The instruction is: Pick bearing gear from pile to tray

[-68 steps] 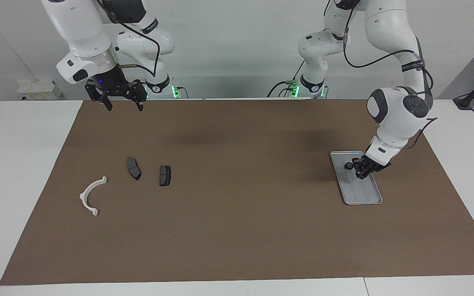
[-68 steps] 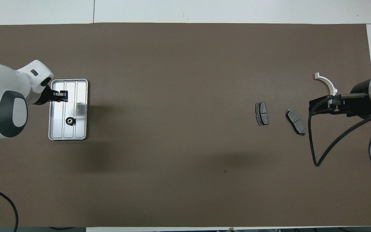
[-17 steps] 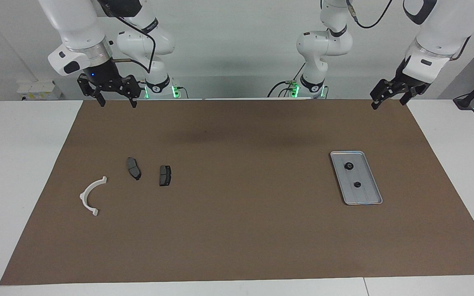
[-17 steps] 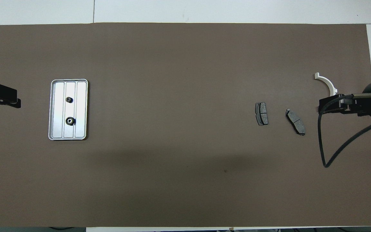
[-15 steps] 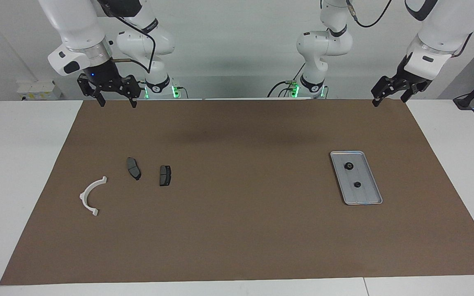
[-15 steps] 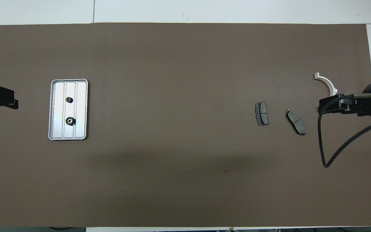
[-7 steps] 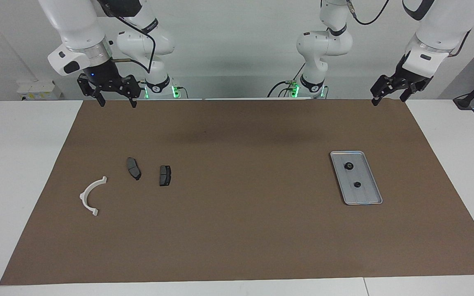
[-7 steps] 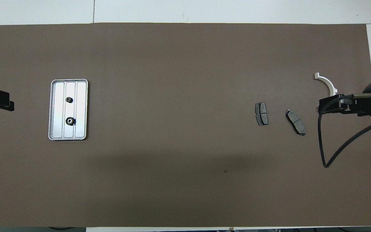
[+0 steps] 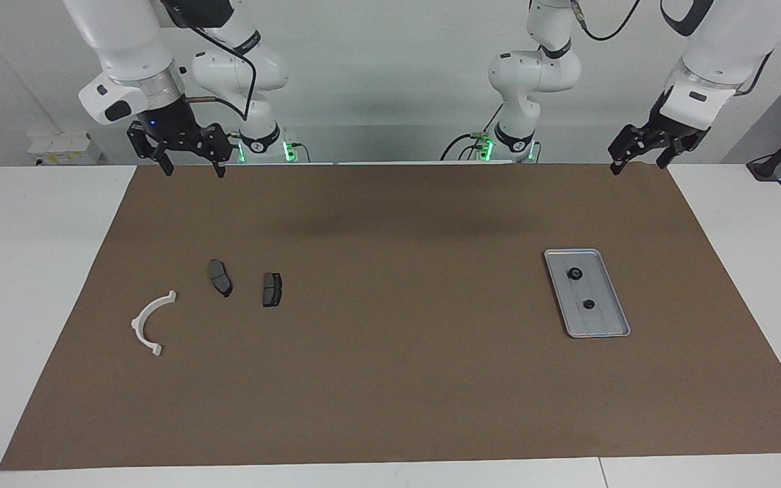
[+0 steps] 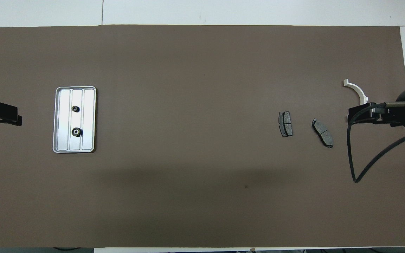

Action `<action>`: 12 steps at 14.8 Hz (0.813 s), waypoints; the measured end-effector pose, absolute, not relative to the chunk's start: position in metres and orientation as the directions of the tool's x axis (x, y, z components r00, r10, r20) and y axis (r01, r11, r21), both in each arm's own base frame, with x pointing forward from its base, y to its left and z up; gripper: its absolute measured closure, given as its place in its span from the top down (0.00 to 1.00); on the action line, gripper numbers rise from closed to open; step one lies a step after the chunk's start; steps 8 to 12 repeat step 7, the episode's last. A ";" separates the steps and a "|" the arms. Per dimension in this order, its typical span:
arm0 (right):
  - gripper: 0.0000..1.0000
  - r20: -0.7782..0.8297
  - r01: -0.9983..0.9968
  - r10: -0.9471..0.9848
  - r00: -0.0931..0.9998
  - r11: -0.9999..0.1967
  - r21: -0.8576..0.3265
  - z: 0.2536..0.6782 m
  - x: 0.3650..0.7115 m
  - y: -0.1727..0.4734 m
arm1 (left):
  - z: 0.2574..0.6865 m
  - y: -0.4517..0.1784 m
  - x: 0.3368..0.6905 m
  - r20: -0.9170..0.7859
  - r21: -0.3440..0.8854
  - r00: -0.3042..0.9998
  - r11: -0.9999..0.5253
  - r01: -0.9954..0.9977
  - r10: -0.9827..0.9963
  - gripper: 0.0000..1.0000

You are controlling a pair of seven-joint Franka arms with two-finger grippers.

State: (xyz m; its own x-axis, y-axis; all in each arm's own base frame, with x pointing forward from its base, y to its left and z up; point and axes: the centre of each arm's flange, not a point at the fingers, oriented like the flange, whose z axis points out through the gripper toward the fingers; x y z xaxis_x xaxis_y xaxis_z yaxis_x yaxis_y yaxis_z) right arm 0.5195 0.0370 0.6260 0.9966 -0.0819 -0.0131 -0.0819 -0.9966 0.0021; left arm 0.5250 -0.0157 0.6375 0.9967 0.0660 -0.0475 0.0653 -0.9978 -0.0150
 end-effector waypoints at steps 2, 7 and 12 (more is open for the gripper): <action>1.00 -0.013 -0.082 -0.082 0.997 -0.997 0.002 0.626 0.520 0.037 | 0.638 -0.016 0.525 -0.047 -0.015 0.997 -0.998 0.064 0.064 1.00; 1.00 -0.013 -0.082 -0.082 0.997 -0.997 0.002 0.626 0.520 0.037 | 0.637 -0.016 0.525 -0.049 -0.014 0.997 -0.998 0.059 0.059 1.00; 1.00 -0.013 -0.082 -0.082 0.997 -0.997 0.002 0.626 0.520 0.037 | 0.637 -0.016 0.525 -0.049 -0.014 0.997 -0.998 0.059 0.059 1.00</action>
